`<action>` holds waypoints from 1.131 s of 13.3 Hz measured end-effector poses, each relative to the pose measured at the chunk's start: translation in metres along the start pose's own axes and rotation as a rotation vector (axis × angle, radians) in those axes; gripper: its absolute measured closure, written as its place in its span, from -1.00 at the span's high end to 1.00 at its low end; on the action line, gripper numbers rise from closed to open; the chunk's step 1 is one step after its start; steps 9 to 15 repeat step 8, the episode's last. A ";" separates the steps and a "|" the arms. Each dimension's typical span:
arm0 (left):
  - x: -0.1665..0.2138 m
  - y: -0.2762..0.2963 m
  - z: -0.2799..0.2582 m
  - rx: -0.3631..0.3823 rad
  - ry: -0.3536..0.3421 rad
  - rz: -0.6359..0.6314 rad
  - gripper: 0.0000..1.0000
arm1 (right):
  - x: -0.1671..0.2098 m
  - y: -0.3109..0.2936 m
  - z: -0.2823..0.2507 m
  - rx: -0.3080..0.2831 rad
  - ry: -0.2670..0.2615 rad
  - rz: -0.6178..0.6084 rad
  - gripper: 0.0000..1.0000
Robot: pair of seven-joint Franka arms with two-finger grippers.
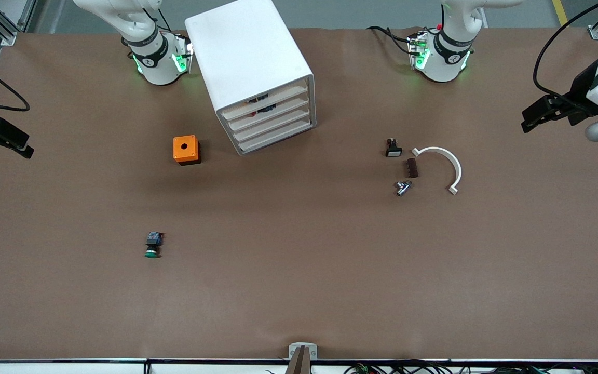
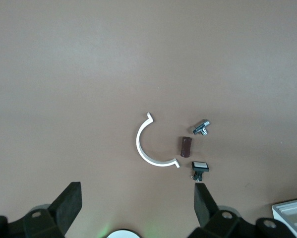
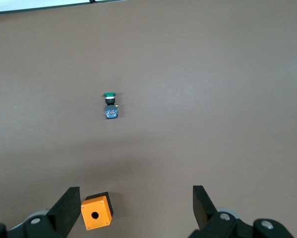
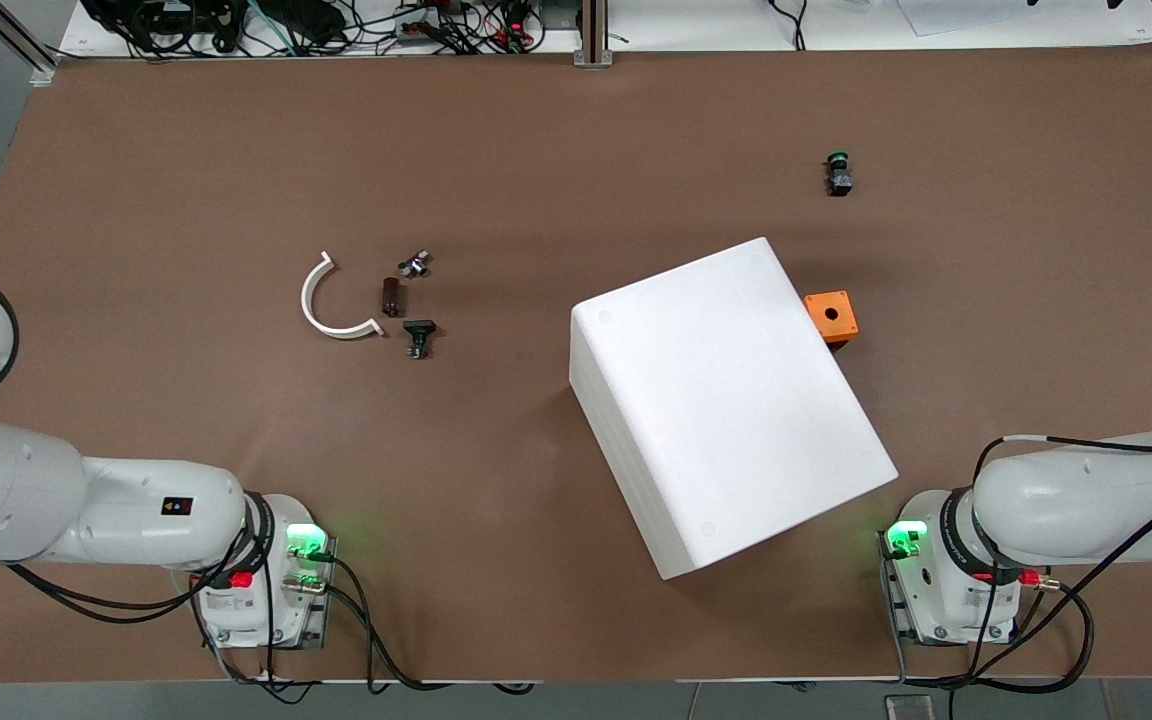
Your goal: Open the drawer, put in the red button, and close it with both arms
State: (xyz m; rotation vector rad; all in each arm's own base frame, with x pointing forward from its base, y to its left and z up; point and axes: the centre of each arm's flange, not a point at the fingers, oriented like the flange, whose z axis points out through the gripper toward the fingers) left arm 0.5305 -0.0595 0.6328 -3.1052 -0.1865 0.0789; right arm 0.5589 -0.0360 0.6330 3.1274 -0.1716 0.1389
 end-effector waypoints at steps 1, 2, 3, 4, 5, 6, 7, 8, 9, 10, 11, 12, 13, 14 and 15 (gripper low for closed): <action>-0.003 0.005 0.001 0.000 -0.003 0.009 1.00 | 0.000 0.000 0.000 0.000 0.000 0.000 1.00; -0.006 0.009 0.003 0.001 -0.002 0.018 1.00 | 0.000 0.000 0.000 0.000 0.000 0.000 1.00; -0.010 0.013 0.004 0.002 0.005 0.026 1.00 | 0.000 0.000 0.000 0.000 0.000 0.000 1.00; -0.013 0.014 0.005 0.002 0.010 0.035 1.00 | 0.000 0.000 0.000 0.000 0.000 0.000 1.00; -0.016 0.013 0.005 0.002 0.015 0.050 1.00 | 0.000 0.000 0.000 0.000 0.000 0.000 1.00; -0.017 0.013 0.004 0.002 0.018 0.061 1.00 | 0.000 0.000 0.000 0.000 0.000 0.000 1.00; -0.017 0.011 0.004 0.001 0.019 0.065 1.00 | 0.000 0.000 0.000 0.000 0.001 0.000 1.00; -0.017 0.010 0.003 0.001 0.021 0.068 1.00 | 0.000 0.000 0.000 0.000 0.003 0.000 1.00; -0.017 0.010 0.003 0.001 0.021 0.068 1.00 | 0.000 0.000 0.000 0.000 0.003 0.000 1.00; -0.017 0.010 0.003 0.001 0.021 0.068 1.00 | 0.000 0.000 0.000 0.000 0.003 0.000 1.00; -0.017 0.010 0.003 0.001 0.021 0.068 1.00 | 0.000 0.000 0.000 0.000 0.003 0.000 1.00; -0.017 0.010 0.003 0.001 0.021 0.068 1.00 | 0.000 0.000 0.000 0.000 0.003 0.000 1.00; -0.017 0.010 0.003 0.001 0.021 0.068 1.00 | 0.000 0.000 0.000 0.000 0.003 0.000 1.00; -0.017 0.010 0.003 0.001 0.021 0.068 1.00 | 0.000 0.000 0.000 0.000 0.003 0.000 1.00; -0.017 0.010 0.003 0.001 0.021 0.068 1.00 | 0.000 0.000 0.000 0.000 0.003 0.000 1.00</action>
